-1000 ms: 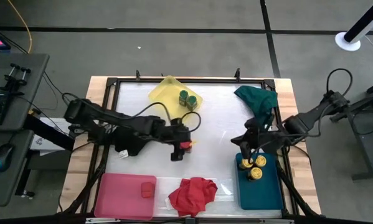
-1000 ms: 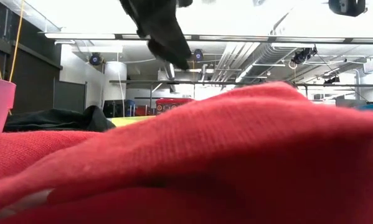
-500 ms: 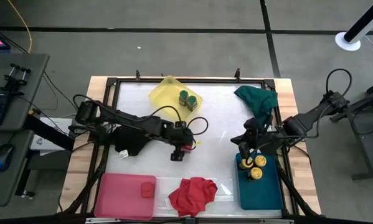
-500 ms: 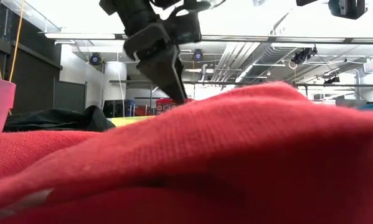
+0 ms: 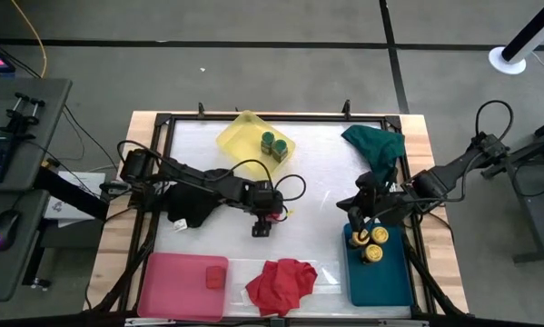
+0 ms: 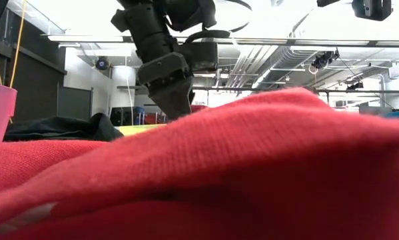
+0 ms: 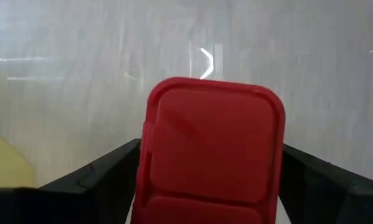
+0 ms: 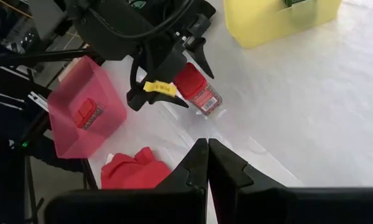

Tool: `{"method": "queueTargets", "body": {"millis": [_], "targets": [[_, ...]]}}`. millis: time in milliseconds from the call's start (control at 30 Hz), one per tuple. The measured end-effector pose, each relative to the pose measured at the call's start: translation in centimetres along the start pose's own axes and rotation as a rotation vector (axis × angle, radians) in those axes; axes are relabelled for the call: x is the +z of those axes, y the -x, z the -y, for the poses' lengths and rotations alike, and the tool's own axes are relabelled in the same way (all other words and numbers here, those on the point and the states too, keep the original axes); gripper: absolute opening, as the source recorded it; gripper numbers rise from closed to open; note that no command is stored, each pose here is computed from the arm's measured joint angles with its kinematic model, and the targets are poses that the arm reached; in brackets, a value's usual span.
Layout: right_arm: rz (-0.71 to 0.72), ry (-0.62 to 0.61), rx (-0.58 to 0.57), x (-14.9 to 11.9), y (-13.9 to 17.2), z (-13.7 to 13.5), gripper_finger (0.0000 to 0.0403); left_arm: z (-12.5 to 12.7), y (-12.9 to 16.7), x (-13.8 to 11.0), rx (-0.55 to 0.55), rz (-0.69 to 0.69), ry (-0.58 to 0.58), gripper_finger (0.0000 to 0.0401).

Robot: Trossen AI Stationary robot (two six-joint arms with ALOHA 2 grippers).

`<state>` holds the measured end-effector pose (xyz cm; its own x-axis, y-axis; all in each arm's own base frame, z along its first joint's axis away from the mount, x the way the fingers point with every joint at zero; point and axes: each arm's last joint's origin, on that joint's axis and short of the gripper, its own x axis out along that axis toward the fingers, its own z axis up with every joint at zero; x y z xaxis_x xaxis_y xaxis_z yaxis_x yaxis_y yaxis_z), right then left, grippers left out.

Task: Sort spices by type
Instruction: Put the red seasoning can into the red bin

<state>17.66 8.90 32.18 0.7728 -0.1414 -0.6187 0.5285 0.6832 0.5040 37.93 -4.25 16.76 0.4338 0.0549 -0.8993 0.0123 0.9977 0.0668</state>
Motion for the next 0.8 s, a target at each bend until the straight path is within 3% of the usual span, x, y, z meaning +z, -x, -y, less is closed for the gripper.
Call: {"method": "queueTargets", "body": {"millis": [100, 233, 333, 467, 567, 700, 800], "targets": [[0.0, -0.003, 0.0, 0.0, 0.0, 0.0, 0.0, 0.3, 0.0, -0.1, -0.002, -0.005, -0.009, 0.0281], [0.0, -0.004, 0.0, 0.0, 0.0, 0.0, 0.0, 1.1, 0.5, -0.2, -0.012, -0.006, -0.005, 0.0189], [0.0, -0.008, 0.0, 0.0, 0.0, 0.0, 0.0, 1.3, 2.6, 0.0, -0.012, -0.007, 0.002, 0.0182], [0.005, -0.008, -0.002, 0.0, 0.0, 0.0, 0.0, 1.1, 8.4, 0.3, 0.012, 0.069, 0.097, 0.0182], [0.025, -0.008, -0.01, 0.1, 0.0, 0.0, 0.0, 2.0, 13.8, -0.9, 0.039, 0.155, 0.239, 0.0182], [0.036, -0.006, -0.016, 0.1, 0.0, 0.1, 0.0, 5.9, 20.2, -4.3, -0.023, 0.26, 0.427, 0.0182], [0.036, -0.007, -0.016, 0.1, 0.0, 0.1, 0.0, 10.2, 23.1, -7.4, -0.11, 0.297, 0.541, 0.0182]]}}
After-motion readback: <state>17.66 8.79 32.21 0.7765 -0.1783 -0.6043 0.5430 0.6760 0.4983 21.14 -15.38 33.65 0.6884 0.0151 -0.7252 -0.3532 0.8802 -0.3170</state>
